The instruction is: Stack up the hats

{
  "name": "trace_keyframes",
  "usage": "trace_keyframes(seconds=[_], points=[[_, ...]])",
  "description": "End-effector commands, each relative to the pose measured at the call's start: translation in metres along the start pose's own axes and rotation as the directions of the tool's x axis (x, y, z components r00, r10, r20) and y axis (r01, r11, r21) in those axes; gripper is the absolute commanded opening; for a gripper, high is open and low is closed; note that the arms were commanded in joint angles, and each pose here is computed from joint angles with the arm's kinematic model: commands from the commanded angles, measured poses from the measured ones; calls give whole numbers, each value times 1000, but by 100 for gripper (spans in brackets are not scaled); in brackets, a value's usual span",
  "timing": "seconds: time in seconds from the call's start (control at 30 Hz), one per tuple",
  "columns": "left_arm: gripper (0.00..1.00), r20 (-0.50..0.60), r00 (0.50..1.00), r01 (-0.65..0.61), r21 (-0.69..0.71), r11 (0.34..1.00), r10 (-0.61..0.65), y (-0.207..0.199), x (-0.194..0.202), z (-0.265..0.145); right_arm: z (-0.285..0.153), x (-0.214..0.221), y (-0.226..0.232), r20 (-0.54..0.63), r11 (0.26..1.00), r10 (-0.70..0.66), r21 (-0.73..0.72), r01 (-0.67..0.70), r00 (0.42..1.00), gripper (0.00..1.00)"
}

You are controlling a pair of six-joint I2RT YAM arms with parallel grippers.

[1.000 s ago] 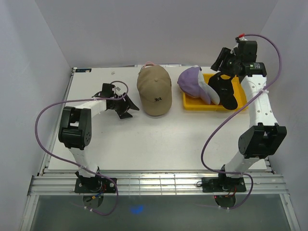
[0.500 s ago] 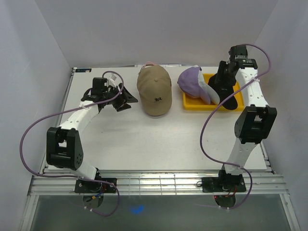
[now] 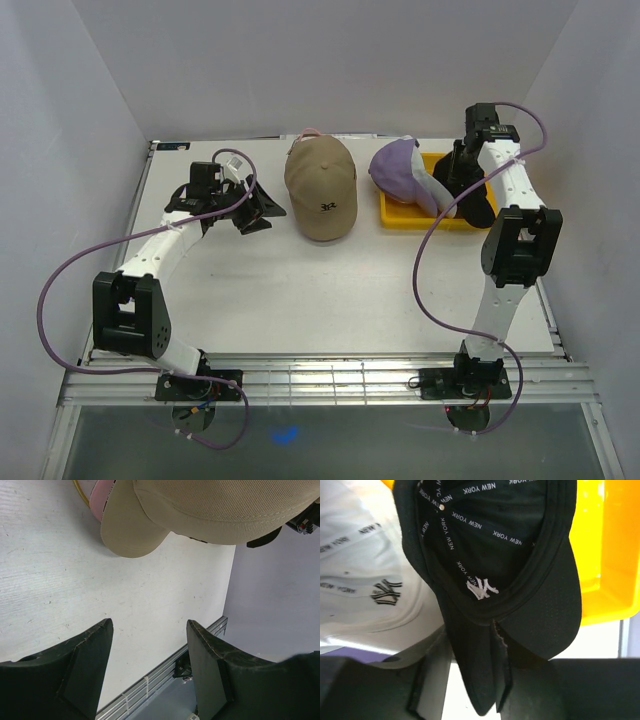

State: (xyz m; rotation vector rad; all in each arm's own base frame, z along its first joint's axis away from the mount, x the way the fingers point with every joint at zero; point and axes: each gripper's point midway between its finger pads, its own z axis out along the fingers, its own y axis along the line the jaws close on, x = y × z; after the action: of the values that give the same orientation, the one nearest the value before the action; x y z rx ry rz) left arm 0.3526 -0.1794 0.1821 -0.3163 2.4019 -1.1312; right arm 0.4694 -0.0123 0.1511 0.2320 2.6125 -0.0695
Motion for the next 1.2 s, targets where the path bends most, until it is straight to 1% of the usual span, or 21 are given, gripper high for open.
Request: trace_keyframes(seconds=[0.0,0.07,0.1,0.17,0.2,0.3,0.43,0.53,0.67,0.73,0.77,0.83,0.9,0.93,0.97,1.0,1.03,1.07,1.1,1.13,1.17], points=[[71,20,999,-46,35,998,46,-16,-1,-15,-3,-1,-14,3,996,-19,82,19,1000,38],[71,19,999,-45,35,998,44,-15,-2,-15,-2,1,-17,-1,995,-21,99,21,1000,35],[70,19,999,-46,36,998,46,-16,-2,-15,-1,2,-19,-4,994,-22,109,22,1000,29],[71,17,999,-48,35,998,47,-15,-2,-14,-3,2,-23,-2,991,-14,137,14,1000,22],[70,18,999,-47,34,998,46,-15,-2,-15,-7,-1,-25,8,989,-10,144,9,1000,15],[70,19,999,-52,28,998,51,-14,-2,-15,-19,-9,-28,46,987,4,159,-11,999,8],[71,13,999,-48,28,998,48,-13,-1,-13,-46,-33,-27,132,988,24,150,-44,991,8],[70,18,998,-54,33,998,53,-16,-4,-14,-68,-47,-23,175,991,46,114,-67,984,8],[70,31,997,-66,47,997,65,-24,-9,-17,-118,-83,-11,302,995,100,-3,-104,948,8],[71,35,997,-70,55,996,69,-28,-11,-18,-140,-93,-3,348,991,134,-70,-117,928,8],[71,36,997,-72,59,996,70,-30,-12,-19,-149,-95,7,355,984,154,-139,-111,922,8],[72,46,996,-79,74,994,76,-36,-16,-21,-173,-104,15,408,972,187,-207,-109,893,8],[73,55,995,-91,92,992,86,-44,-18,-24,-194,-102,32,410,937,244,-334,-105,879,8],[74,62,994,-100,107,989,94,-49,-19,-27,-224,-109,50,441,885,298,-460,-72,847,8],[74,68,993,-106,116,988,99,-53,-21,-29,-219,-109,60,412,852,327,-519,-76,851,8],[75,83,990,-120,136,983,110,-60,-24,-32,-228,-102,68,394,815,355,-575,-74,848,8],[76,92,989,-129,152,980,116,-65,-25,-35,-248,-111,83,422,753,379,-658,-9,823,8],[77,90,990,-119,176,977,105,-71,-25,-37,-260,-111,93,373,683,443,-730,-37,815,8],[77,115,986,-140,209,968,118,-81,-29,-41,-285,-109,100,369,623,477,-782,-11,798,8],[78,125,985,-144,232,962,117,-87,-31,-44,-278,-96,112,291,548,484,-836,-26,825,8],[79,123,988,-121,261,958,91,-95,-32,-46,-301,-108,119,331,483,520,-874,48,788,8]])
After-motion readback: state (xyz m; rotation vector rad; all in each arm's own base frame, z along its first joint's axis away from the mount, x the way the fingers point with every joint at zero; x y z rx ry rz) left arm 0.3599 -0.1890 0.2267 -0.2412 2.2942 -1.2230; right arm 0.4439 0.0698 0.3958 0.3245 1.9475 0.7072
